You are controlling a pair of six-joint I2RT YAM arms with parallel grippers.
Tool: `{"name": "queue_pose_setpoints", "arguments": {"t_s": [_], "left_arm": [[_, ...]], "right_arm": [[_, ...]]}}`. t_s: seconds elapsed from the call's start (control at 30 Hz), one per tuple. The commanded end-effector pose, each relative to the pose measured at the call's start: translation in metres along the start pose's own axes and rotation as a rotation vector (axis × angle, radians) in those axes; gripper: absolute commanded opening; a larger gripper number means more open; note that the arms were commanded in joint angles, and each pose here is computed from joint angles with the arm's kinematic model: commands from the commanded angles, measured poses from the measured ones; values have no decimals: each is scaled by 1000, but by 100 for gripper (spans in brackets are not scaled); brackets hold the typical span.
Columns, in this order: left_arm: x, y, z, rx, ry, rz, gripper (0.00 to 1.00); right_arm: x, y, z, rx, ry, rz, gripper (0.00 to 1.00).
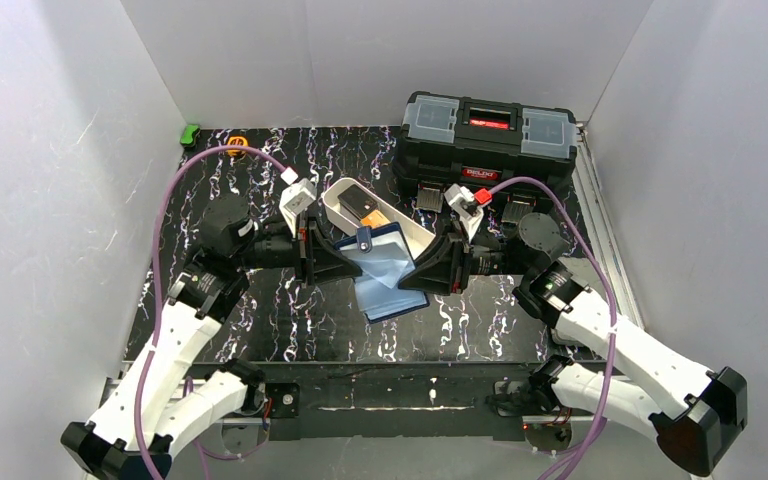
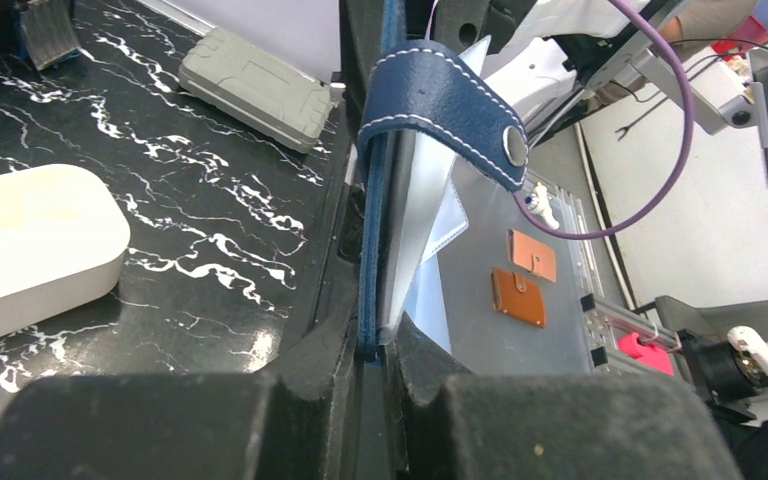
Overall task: Put the credit cards into the card holder
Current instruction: Open the card holder at the center of the board.
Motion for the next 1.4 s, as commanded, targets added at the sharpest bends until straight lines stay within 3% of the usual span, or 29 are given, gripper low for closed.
{"name": "queue_pose_setpoints", "arguments": {"t_s": [0.0,0.07,0.23,1.03,1.37], "left_arm": [[-11,2,17,-19,-14,-89,0],[-10,2,15,-12,-10,-106,0],[-10,3,11,-9,-39,-104,0],[-13,6,-1,25,-80,-130,0],[-8,6,-3,41,-53,-78,0]], "right_arm": [[5,2,10,-69,88,-41,32],[5,3,12,-92,100,-58,41],[8,3,14,-89,112,-57,46],[8,5,24,-120,148,-131,45],[7,2,20,-127,90,-92,51]]}}
Point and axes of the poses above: each gripper's point midway between its finger pads, its own y axis back along the fingers, its own x axis along the line the jaws close on, z = x × y, the point moved 9 cm from there along y, back along the fingers, and after that the axes turned 14 degrees about -y, right-handed, at the moved point
